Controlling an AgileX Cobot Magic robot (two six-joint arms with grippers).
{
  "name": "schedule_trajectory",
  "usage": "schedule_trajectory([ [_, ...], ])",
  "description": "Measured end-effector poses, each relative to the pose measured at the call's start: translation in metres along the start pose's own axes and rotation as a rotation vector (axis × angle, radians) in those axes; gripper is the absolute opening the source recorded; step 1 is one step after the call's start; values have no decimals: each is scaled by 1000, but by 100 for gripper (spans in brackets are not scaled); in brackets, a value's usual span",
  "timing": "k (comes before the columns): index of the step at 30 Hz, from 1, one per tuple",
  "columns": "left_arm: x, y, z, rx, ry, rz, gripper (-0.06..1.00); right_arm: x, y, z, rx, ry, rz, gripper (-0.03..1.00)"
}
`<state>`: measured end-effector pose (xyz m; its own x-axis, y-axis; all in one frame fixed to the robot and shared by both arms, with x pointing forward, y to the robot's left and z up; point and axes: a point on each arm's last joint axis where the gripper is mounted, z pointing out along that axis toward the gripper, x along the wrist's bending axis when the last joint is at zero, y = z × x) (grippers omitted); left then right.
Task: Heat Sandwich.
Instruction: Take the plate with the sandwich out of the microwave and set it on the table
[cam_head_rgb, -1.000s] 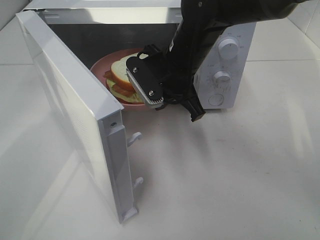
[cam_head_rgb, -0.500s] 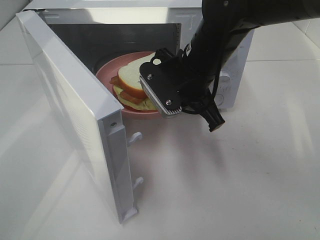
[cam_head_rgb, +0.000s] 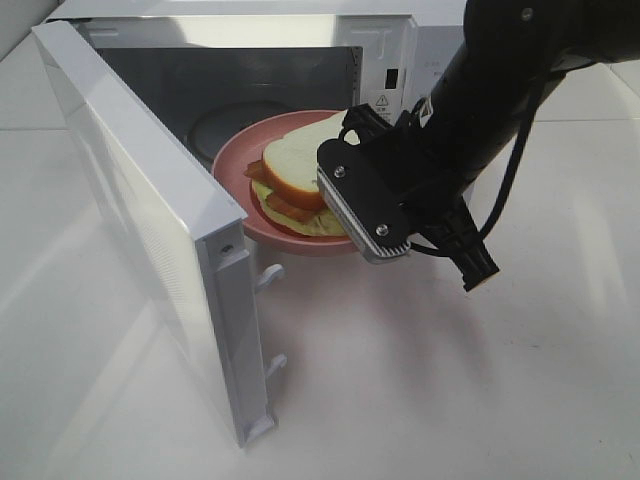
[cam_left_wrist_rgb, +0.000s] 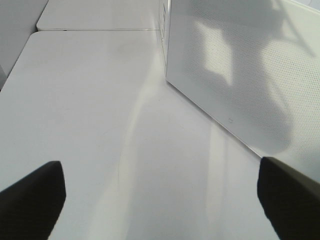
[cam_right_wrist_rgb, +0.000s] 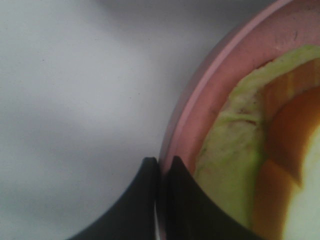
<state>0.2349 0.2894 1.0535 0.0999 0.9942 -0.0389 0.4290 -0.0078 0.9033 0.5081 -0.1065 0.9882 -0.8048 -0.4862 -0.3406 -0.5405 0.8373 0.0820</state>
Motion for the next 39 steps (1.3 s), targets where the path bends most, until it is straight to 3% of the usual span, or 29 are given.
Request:
schedule_trajectory([
  [24, 0, 0, 0, 0, 0, 0, 98, 86, -7, -33, 52, 10, 131, 3],
  [39, 0, 0, 0, 0, 0, 0, 98, 149, -16, -43, 126, -1, 330, 3],
])
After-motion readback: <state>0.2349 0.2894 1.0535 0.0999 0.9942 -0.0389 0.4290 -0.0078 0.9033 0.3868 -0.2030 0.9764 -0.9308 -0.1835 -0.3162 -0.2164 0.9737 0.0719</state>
